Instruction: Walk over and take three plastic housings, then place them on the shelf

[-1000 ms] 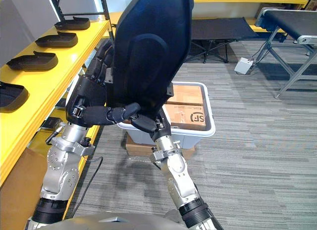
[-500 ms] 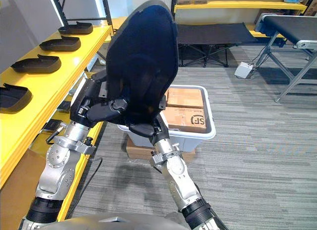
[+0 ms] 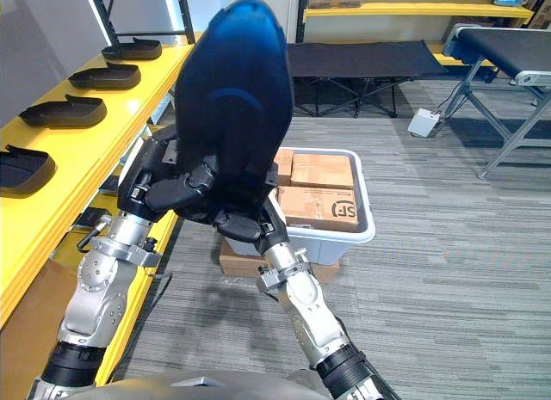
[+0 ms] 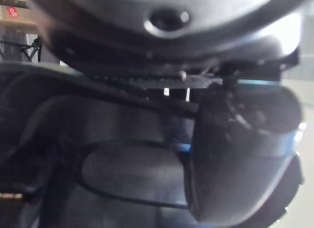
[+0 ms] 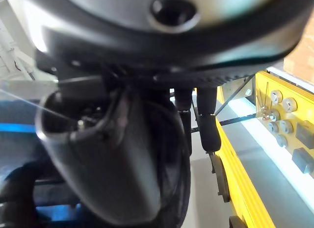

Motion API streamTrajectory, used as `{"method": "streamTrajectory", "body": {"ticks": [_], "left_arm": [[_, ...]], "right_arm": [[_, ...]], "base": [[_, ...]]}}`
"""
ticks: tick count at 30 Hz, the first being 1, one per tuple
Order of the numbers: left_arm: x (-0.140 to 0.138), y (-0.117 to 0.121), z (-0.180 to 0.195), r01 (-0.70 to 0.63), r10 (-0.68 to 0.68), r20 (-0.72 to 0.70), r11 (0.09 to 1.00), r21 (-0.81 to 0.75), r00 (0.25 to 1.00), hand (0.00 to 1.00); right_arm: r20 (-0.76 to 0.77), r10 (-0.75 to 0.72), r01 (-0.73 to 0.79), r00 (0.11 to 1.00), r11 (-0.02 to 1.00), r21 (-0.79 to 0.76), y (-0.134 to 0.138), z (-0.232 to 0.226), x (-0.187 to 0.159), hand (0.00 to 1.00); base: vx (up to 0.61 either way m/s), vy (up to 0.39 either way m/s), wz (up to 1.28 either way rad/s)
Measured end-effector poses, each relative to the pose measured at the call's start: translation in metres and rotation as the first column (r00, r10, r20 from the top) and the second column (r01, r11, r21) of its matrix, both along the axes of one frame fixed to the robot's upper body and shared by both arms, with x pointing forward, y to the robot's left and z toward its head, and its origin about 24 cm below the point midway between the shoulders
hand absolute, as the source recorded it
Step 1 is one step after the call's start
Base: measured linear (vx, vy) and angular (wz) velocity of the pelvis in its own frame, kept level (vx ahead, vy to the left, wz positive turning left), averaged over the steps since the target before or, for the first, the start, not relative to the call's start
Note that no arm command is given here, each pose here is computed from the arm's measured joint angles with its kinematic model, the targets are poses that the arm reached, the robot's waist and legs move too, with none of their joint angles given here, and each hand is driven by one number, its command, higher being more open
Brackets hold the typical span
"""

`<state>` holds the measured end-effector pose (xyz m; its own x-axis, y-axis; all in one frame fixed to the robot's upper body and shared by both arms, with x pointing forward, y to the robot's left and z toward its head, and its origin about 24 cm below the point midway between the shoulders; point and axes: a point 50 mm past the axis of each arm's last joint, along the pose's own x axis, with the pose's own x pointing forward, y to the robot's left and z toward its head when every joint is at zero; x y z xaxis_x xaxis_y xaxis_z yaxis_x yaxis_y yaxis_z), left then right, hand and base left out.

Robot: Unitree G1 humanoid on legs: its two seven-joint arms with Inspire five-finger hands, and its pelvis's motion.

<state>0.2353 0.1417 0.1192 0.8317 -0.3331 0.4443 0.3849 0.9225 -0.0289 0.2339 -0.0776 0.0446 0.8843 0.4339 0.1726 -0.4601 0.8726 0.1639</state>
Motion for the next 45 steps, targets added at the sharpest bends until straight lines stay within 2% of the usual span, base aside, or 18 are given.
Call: {"method": "streamTrajectory", "body": {"ticks": [5,9,11,15,20,23,27,32,38,42,45], "left_arm": [[-0.006,0.002,-0.012,-0.108,0.105,-0.044,0.991,-0.080,0.994,0.00],[-0.013,0.013,-0.029,-0.282,0.281,-0.100,0.959,0.000,0.955,0.00],[-0.017,0.024,-0.035,-0.387,0.387,-0.118,0.922,0.027,0.914,0.00],[-0.026,0.057,-0.033,-0.599,0.592,-0.115,0.800,-0.038,0.798,0.00],[-0.036,0.070,-0.015,-0.736,0.739,-0.049,0.659,-0.157,0.672,0.00],[-0.041,0.070,-0.012,-0.754,0.769,-0.038,0.616,-0.227,0.639,0.00],[-0.043,0.070,-0.011,-0.751,0.767,-0.035,0.615,-0.240,0.640,0.00],[-0.047,0.073,-0.018,-0.668,0.680,-0.087,0.674,-0.317,0.728,0.00],[-0.052,0.074,-0.020,-0.638,0.644,-0.104,0.700,-0.320,0.758,0.00],[-0.058,0.081,-0.029,-0.684,0.668,-0.167,0.670,-0.289,0.725,0.00],[-0.070,0.089,-0.039,-0.734,0.696,-0.235,0.630,-0.253,0.679,0.00]], "right_arm": [[0.012,-0.008,0.008,1.000,1.000,0.000,0.000,0.004,0.003,1.00],[0.100,-0.065,0.068,0.993,0.997,-0.021,-0.007,0.019,0.001,1.00],[0.168,-0.116,0.117,0.979,0.993,0.007,-0.019,0.034,-0.004,1.00],[0.281,-0.276,0.267,0.919,0.961,0.071,-0.058,0.059,-0.012,1.00],[0.206,-0.339,0.315,0.918,0.938,0.143,-0.083,0.046,-0.030,1.00],[0.164,-0.307,0.285,0.937,0.947,0.148,-0.083,0.037,-0.038,1.00],[0.097,-0.332,0.322,0.938,0.940,0.111,-0.091,0.024,-0.048,1.00],[0.043,-0.447,0.443,0.894,0.893,0.071,-0.114,0.012,-0.052,1.00],[-0.006,-0.531,0.530,0.847,0.844,0.089,-0.117,0.004,-0.035,1.00],[-0.004,-0.469,0.467,0.883,0.879,0.100,-0.101,0.004,-0.013,1.00],[0.026,-0.332,0.327,0.943,0.939,0.105,-0.081,0.007,-0.004,1.00]], "base": [[0.00,0.000,0.00],[0.00,0.000,0.00],[0.00,0.000,0.00],[0.00,0.000,-0.05],[0.00,0.006,-0.09],[0.00,0.012,-0.16],[0.01,0.013,-0.16],[0.02,0.012,-0.06],[-0.01,-0.003,0.19],[0.02,-0.020,0.54],[0.01,-0.009,0.69]]}}
